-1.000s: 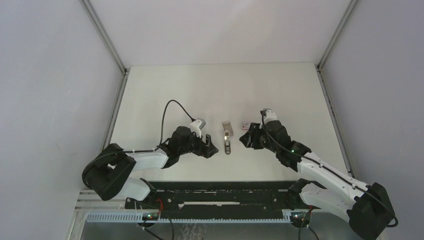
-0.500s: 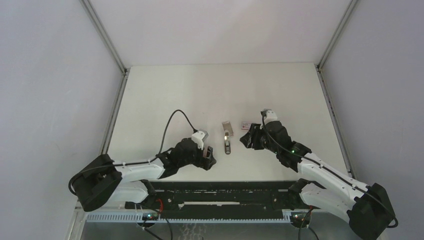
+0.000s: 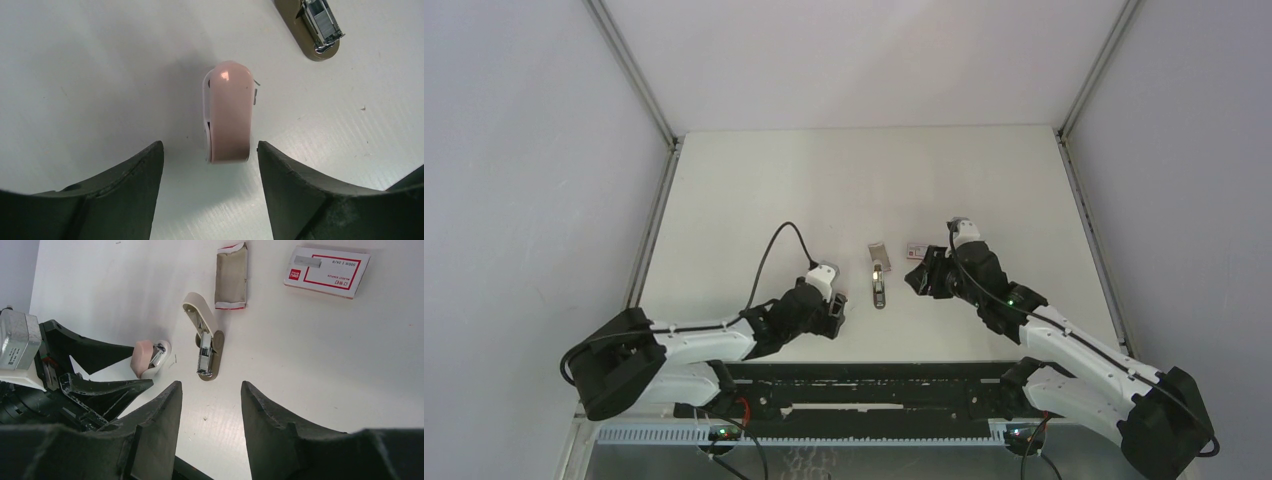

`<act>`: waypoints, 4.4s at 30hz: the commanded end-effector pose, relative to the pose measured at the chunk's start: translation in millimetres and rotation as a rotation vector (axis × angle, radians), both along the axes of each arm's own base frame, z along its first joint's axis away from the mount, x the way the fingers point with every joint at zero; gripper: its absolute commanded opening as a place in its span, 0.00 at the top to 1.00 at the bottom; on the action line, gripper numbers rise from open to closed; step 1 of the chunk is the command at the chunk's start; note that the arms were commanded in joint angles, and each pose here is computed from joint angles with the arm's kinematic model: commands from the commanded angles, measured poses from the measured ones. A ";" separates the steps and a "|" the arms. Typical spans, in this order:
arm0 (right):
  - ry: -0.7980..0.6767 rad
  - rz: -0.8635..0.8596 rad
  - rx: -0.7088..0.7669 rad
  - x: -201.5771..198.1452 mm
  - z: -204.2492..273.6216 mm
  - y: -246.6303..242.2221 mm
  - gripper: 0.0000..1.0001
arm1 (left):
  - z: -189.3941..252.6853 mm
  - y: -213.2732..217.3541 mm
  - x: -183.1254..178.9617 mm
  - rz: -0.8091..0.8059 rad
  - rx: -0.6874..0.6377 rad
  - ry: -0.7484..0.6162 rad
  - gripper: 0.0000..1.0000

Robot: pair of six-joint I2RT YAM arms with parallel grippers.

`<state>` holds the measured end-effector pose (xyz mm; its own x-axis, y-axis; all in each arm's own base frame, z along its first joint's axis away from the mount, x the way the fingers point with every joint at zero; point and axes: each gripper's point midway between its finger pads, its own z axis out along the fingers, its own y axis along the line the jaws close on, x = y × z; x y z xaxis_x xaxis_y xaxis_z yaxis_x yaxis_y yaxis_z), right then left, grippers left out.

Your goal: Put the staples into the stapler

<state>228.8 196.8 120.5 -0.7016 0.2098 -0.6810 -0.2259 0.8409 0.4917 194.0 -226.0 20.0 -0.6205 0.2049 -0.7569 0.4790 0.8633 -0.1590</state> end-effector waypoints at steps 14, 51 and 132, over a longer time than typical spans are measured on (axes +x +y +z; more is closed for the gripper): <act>-0.014 0.065 0.084 -4.0 16.8 8.7 0.42 | 12.4 -21.2 -5.8 -0.080 0.044 -0.048 1.00; 0.149 0.309 0.515 -27.7 68.3 123.3 0.21 | 182.0 -69.3 -24.5 -0.294 -0.430 -0.284 1.00; -0.174 0.113 0.121 -2.6 66.3 -30.6 0.11 | 152.9 -31.4 106.8 -0.197 -0.309 -0.206 0.18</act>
